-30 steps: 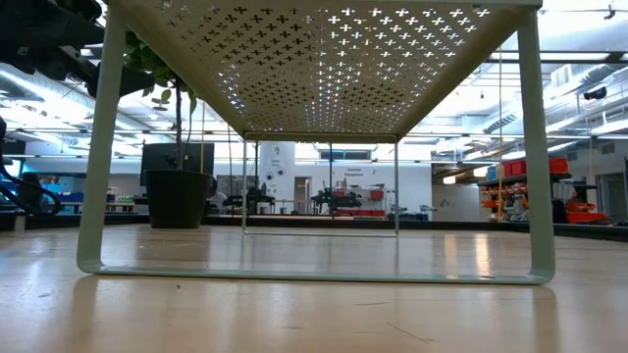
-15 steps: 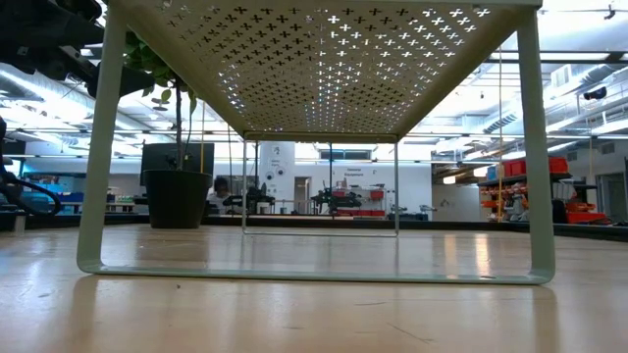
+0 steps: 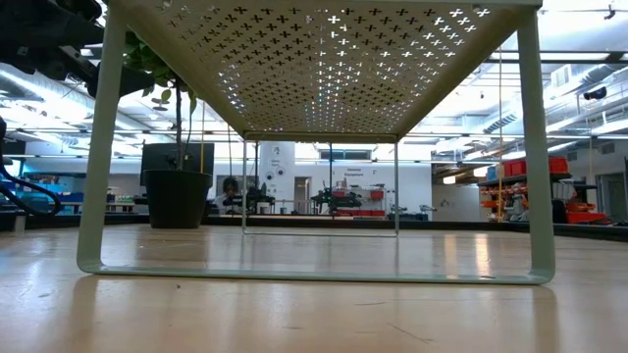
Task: Pick & Place candle stick holders
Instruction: Put the golden candle holder aligned with the brown scented candle on the shelf
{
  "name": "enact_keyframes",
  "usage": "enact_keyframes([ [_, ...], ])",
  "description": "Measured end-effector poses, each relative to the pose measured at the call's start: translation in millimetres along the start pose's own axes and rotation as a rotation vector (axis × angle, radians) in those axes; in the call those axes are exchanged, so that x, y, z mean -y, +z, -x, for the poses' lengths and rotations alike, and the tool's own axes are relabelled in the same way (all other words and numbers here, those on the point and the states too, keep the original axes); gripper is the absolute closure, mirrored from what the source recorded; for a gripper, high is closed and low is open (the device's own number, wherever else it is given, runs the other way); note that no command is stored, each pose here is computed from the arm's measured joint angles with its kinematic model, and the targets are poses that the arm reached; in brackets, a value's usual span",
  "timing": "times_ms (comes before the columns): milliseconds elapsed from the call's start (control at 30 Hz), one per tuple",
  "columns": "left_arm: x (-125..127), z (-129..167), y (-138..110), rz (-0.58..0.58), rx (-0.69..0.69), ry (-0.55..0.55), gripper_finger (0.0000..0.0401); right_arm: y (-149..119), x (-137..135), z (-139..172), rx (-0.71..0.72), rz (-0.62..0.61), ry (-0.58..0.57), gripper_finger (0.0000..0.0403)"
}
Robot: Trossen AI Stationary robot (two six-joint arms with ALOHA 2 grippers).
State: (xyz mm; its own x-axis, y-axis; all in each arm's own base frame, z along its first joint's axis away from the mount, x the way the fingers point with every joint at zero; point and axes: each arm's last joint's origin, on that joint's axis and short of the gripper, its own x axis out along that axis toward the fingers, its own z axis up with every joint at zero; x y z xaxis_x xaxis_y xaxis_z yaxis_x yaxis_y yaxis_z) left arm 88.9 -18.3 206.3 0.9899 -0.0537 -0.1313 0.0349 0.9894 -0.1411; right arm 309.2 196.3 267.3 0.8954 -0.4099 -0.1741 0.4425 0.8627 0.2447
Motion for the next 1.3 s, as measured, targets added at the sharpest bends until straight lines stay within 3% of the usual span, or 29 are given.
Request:
enact_keyframes([
  [500,0.0,0.0,0.0,0.000,0.000,0.000,0.0002,-3.4,2.7,2.4,-0.030,0.044,-0.013,0.0358],
  [800,0.0,0.0,0.1,0.000,0.001,0.000,0.0002,7.7,5.9,16.5,-0.036,0.008,-0.009,0.0358],
  [1300,0.0,0.0,0.0,0.000,0.000,0.000,0.0002,7.7,6.0,14.6,-0.079,-0.016,0.040,0.0348],
])
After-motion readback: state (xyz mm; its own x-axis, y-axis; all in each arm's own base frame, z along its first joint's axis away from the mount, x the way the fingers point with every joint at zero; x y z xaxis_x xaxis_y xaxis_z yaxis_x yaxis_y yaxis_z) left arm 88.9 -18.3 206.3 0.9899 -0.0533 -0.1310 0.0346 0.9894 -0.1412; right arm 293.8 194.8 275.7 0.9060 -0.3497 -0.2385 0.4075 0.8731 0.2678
